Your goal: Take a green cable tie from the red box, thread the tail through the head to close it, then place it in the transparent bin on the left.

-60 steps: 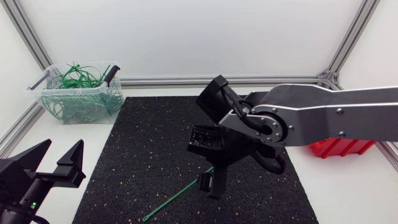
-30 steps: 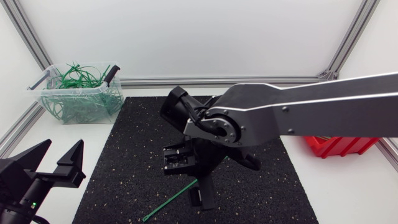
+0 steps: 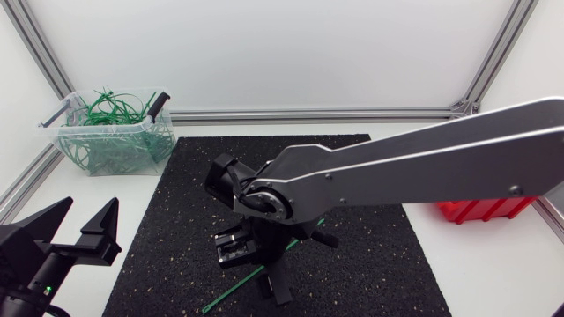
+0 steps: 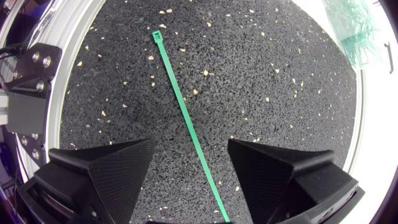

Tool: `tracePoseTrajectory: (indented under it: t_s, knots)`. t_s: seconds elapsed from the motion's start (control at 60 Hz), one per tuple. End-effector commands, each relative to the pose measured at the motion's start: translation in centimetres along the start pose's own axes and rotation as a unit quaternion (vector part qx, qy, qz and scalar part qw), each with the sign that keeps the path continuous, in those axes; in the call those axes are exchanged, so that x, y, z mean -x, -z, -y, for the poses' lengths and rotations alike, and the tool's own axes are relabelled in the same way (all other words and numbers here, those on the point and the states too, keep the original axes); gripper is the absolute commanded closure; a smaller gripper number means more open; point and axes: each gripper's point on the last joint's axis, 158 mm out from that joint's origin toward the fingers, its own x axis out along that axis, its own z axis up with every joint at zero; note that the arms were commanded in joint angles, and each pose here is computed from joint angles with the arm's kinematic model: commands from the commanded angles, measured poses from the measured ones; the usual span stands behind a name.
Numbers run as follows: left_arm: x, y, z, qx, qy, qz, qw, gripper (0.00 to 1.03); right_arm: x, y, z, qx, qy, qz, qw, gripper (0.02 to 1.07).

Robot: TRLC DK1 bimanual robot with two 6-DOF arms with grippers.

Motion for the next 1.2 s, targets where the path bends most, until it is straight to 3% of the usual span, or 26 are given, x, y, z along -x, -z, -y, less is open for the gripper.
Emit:
tracePoseTrajectory:
  t_s: [0.0,0.267,0.417,0.883,0.983,1.183]
  knots:
    - [-0.2,2.9,0.1,0.007,0.003,-0.040,0.999,0.03,-0.8,-0.8,-0.1,0.023,-0.004,-0.003,1.000,0.25]
    - [-0.2,3.0,0.1,0.007,0.002,-0.042,0.999,0.03,-2.0,-2.6,-0.6,0.039,-0.009,0.003,0.999,0.32]
    - [-0.2,3.0,0.1,0.007,0.002,-0.042,0.999,0.03,-1.9,-3.7,-0.9,0.043,-0.010,0.017,0.999,0.45]
    - [-0.2,3.0,0.0,0.007,0.001,-0.042,0.999,0.03,-3.7,-6.2,-2.1,0.054,-0.021,0.038,0.998,0.50]
    - [-0.2,3.0,0.0,0.007,0.001,-0.042,0.999,0.03,-3.6,-6.5,-2.1,0.053,-0.024,0.047,0.997,0.63]
    - [-0.2,3.0,0.0,0.007,0.001,-0.042,0.999,0.03,-3.8,-6.0,-2.7,0.050,-0.035,0.046,0.997,0.74]
